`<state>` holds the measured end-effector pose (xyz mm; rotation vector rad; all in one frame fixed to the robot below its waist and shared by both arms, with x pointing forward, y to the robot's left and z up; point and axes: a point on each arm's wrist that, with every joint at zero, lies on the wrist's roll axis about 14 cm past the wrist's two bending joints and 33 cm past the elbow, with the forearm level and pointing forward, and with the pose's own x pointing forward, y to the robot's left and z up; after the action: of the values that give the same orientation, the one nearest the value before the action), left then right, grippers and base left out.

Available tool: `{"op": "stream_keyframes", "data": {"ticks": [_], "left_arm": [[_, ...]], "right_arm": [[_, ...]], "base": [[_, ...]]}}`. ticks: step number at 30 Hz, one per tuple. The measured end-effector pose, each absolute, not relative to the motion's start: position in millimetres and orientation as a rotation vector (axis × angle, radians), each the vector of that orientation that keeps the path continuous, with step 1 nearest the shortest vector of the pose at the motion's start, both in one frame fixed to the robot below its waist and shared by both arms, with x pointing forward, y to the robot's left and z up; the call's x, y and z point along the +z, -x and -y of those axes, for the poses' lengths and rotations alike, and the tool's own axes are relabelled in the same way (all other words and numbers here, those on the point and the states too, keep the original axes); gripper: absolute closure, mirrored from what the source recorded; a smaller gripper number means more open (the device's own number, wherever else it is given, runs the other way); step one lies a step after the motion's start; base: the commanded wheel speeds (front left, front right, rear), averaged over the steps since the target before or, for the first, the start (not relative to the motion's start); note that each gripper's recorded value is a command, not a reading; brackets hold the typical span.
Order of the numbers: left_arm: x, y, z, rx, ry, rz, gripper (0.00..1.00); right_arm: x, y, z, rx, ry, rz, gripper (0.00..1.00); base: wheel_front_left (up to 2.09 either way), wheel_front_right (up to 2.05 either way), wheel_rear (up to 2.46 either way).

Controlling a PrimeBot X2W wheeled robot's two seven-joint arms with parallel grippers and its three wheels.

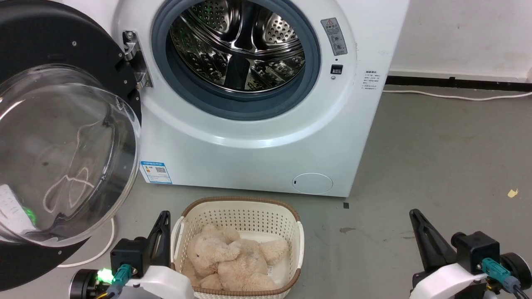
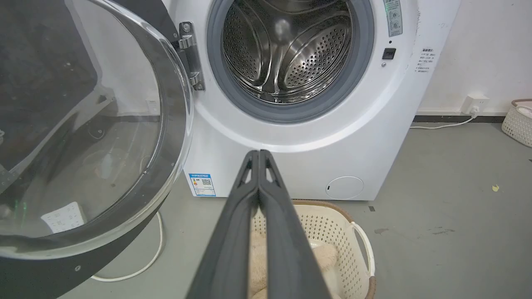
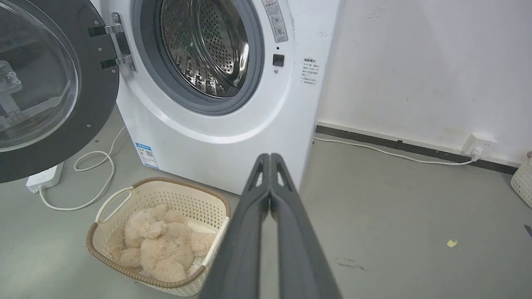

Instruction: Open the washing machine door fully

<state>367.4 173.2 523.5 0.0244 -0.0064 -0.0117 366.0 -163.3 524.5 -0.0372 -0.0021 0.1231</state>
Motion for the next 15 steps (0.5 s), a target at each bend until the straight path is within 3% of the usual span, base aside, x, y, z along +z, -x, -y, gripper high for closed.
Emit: {"op": "stream_keyframes", "data": {"ticks": [15], "left_arm": [[521.8, -369.1, -176.3, -0.004, -0.044, -0.014, 1.00]], "right_arm": [[524.5, -368.7, 161.7, 0.128, 0.046, -0.009, 1.00]], "base": [[0.00, 0.00, 0.00]]}}
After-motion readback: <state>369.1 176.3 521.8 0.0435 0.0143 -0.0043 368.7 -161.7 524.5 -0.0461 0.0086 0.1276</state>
